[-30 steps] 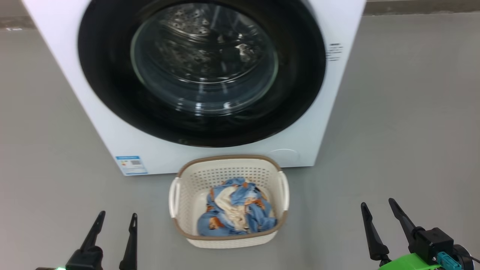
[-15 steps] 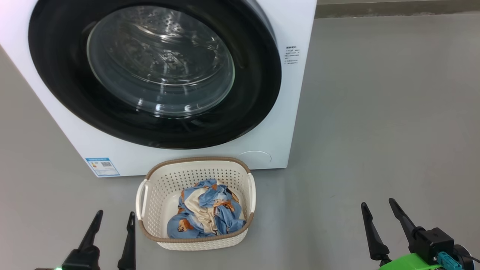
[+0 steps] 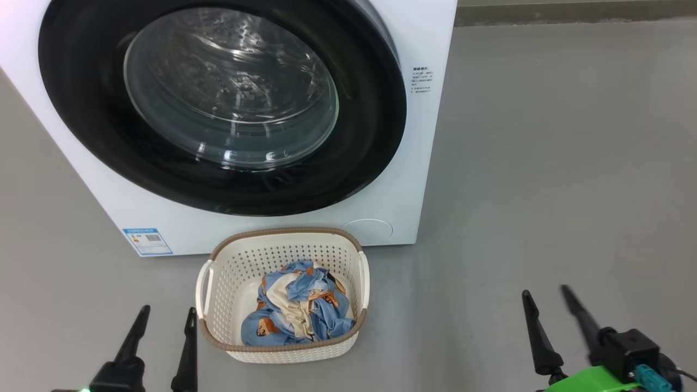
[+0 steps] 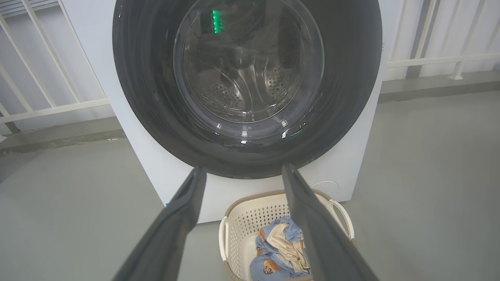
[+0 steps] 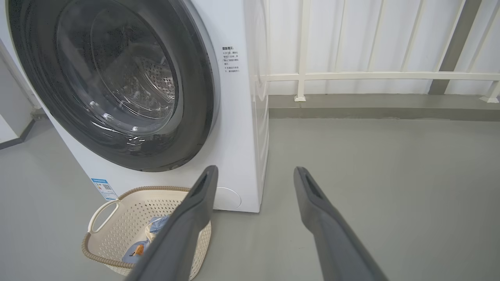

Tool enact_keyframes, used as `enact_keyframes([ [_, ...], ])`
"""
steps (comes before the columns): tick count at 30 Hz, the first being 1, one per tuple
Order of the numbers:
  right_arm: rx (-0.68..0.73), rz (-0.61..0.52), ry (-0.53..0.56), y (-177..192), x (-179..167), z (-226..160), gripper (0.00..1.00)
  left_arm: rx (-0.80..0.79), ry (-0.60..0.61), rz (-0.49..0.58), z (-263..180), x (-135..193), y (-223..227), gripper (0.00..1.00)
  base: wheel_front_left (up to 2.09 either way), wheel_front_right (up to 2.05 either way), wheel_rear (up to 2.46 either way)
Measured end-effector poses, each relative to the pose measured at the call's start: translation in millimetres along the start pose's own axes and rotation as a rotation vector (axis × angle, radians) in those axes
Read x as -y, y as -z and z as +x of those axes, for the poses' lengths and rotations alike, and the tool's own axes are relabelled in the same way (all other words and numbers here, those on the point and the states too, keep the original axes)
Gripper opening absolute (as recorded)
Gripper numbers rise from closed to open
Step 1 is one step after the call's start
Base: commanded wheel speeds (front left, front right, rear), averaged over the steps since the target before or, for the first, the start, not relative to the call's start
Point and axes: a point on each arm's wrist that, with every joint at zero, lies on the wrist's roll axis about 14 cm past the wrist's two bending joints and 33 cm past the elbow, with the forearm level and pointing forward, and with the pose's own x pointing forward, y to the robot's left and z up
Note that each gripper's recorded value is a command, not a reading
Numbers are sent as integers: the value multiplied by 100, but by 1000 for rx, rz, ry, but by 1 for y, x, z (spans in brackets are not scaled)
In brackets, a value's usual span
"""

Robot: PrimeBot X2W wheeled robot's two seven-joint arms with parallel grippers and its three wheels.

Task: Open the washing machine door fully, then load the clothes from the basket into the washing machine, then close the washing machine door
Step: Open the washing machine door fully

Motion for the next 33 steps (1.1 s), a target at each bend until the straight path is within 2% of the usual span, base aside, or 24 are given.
enact_keyframes([
  [3,5,16,-22,-1,-9,0,0,2,-1,-2,0,0,0,100,0,0,0],
  [24,11,24,-25,-3,-10,2,0,-6,-11,-5,0,-2,2,100,0,0,0],
  [29,18,89,-10,-4,-7,3,0,-7,-12,-6,-1,-3,2,100,0,0,0],
  [33,32,226,42,-4,3,3,0,-10,-15,-7,-2,-5,3,100,0,0,0],
])
